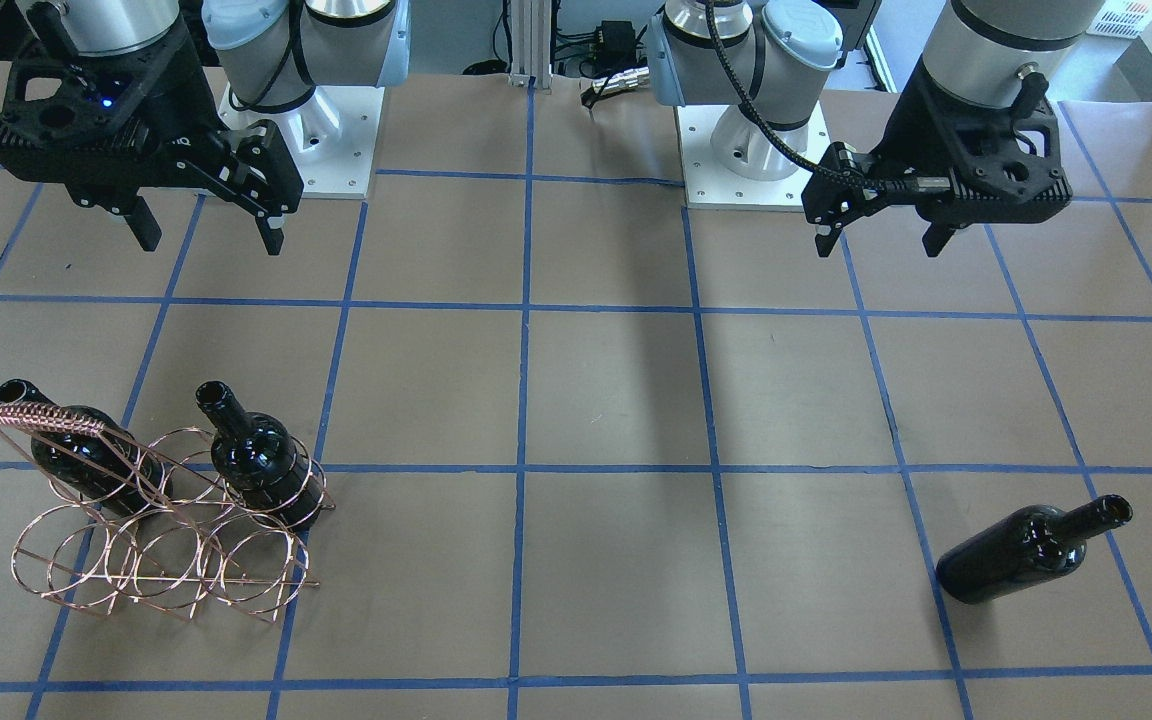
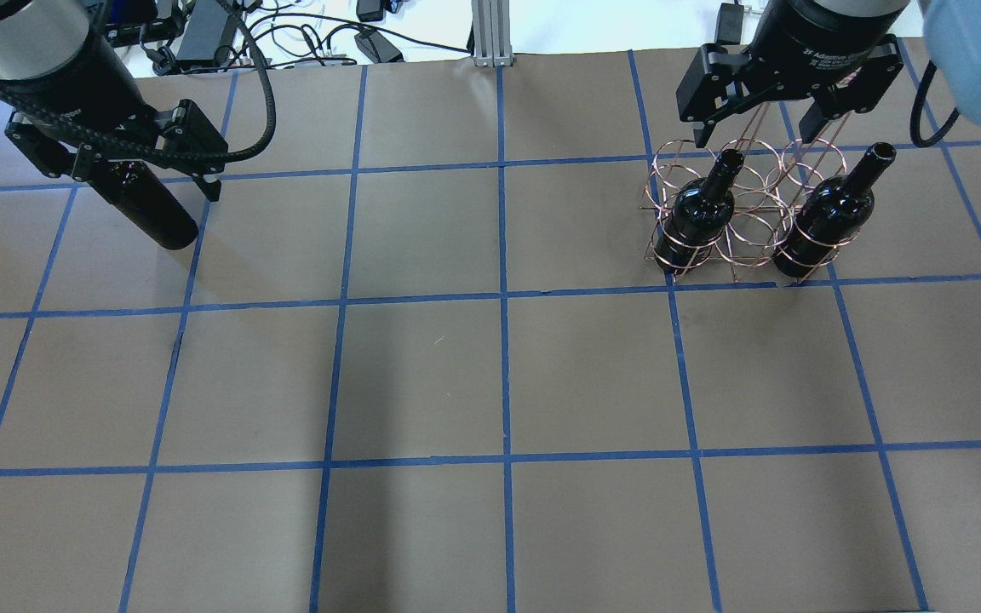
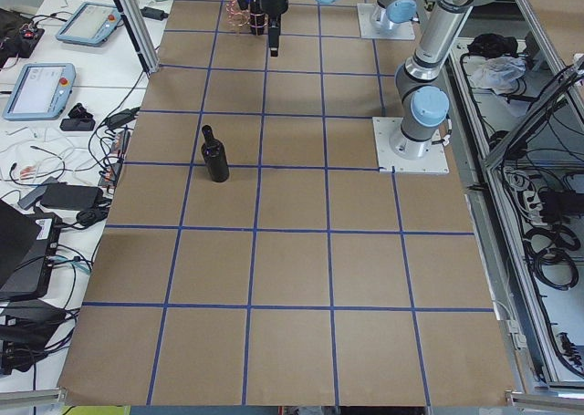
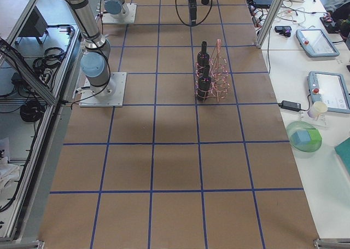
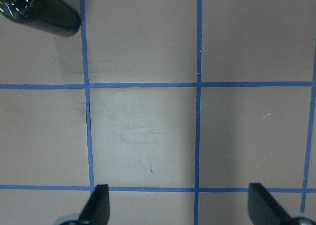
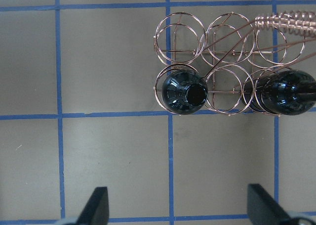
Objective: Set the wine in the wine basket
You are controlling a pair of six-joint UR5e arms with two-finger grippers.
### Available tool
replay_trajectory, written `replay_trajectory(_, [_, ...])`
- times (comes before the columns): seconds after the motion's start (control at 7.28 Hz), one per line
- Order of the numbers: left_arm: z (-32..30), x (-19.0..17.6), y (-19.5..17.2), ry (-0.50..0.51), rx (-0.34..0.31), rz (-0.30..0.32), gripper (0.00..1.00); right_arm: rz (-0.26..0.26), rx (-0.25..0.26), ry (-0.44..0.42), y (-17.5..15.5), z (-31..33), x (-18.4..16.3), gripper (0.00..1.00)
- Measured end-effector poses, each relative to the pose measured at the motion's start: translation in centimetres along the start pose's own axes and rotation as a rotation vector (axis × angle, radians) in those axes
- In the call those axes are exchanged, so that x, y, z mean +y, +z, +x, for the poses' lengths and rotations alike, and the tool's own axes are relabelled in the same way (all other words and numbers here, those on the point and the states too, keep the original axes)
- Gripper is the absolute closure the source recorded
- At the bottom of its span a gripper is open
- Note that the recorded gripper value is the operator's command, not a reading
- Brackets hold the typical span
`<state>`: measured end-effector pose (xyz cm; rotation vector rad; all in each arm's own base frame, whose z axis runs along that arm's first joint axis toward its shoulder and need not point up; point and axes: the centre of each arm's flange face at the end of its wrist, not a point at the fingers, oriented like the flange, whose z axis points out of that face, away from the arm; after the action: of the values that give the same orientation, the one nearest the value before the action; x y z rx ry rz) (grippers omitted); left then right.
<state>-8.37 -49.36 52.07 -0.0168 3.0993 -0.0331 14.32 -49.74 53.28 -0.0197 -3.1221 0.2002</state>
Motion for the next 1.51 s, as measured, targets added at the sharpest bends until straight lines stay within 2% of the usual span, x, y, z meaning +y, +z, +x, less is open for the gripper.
replay_trajectory(0.14, [-1.1,-0.3,-0.2,-0.016,-0.003,0.007,0.0,0.0,0.0,-0.001,0.0,0.0,0.0,0.0])
replay_trajectory(0.41, [-7.3,-1.8,-0.1,-0.013,-0.008,0.028,0.0,0.0,0.0,0.0,0.0,0.0,0.0,0.0])
replay_trajectory(0.69, [-12.4,-4.2,0.9,0.016,-0.026,0.099,0.0,-0.001,-0.001,0.0,0.0,0.0,0.0,0.0])
replay_trajectory(0.96, [-14.4,-7.6,2.9,0.024,-0.013,0.153,0.0,-0.001,0.0,0.0,-0.1,0.0,0.1,0.0])
replay_trajectory(1.51, [-19.3,-13.5,8.1,0.033,0.012,0.177,0.0,-0.012,0.0,-0.001,-0.3,0.0,0.5,0.0])
